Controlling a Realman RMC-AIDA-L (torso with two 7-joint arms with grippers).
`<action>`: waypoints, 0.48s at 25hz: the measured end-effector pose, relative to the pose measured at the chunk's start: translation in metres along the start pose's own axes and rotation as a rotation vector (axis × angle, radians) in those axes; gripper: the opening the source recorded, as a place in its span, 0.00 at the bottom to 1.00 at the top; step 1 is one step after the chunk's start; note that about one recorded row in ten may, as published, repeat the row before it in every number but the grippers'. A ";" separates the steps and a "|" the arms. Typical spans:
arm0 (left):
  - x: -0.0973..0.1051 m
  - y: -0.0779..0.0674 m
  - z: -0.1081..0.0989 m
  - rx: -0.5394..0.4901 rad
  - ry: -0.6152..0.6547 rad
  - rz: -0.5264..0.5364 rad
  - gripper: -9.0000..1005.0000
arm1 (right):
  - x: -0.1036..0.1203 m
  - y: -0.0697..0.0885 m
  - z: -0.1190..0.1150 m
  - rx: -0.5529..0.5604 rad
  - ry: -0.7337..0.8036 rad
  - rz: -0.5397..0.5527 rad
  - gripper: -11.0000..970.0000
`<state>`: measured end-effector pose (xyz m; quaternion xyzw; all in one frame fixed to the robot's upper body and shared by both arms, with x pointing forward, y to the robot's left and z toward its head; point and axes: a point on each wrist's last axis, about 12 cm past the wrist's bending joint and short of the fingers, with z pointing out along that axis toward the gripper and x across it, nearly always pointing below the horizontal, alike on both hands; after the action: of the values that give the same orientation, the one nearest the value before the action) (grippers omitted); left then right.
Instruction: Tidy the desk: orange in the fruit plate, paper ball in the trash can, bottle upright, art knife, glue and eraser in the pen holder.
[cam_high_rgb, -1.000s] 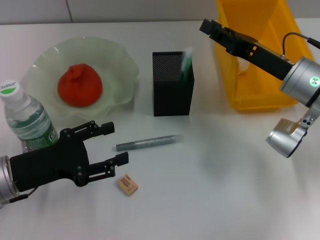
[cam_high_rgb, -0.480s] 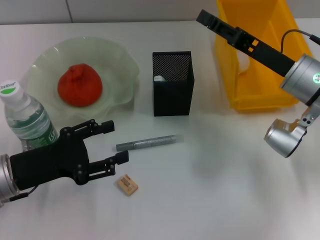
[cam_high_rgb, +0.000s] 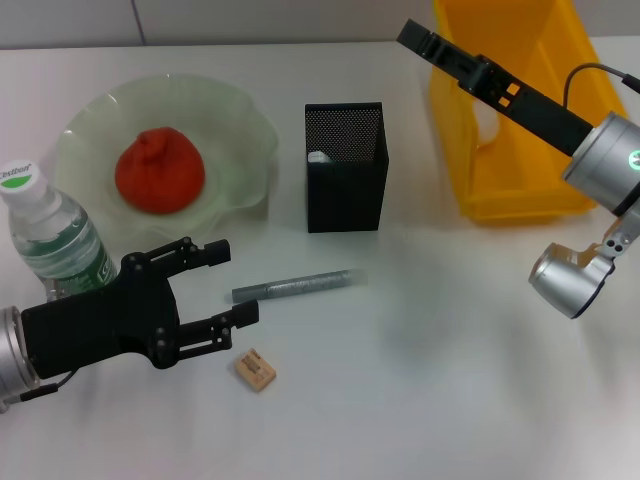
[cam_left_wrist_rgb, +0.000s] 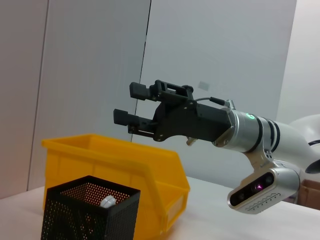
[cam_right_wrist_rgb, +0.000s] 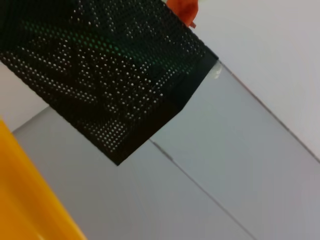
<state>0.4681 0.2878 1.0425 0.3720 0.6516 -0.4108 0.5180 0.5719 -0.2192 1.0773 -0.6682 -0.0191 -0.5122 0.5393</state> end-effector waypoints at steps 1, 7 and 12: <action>0.000 0.000 0.000 0.000 0.000 -0.001 0.78 | 0.000 0.000 0.000 -0.003 0.010 0.016 0.64; 0.000 0.000 0.000 0.004 -0.001 -0.005 0.78 | 0.008 -0.007 -0.003 0.074 0.105 0.280 0.64; 0.000 -0.001 0.000 0.010 -0.003 -0.007 0.78 | 0.012 -0.012 -0.011 0.170 0.158 0.634 0.64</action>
<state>0.4671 0.2870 1.0428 0.3717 0.6501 -0.4167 0.5154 0.5632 -0.2280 1.0929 -0.5516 0.1889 -0.3657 0.7255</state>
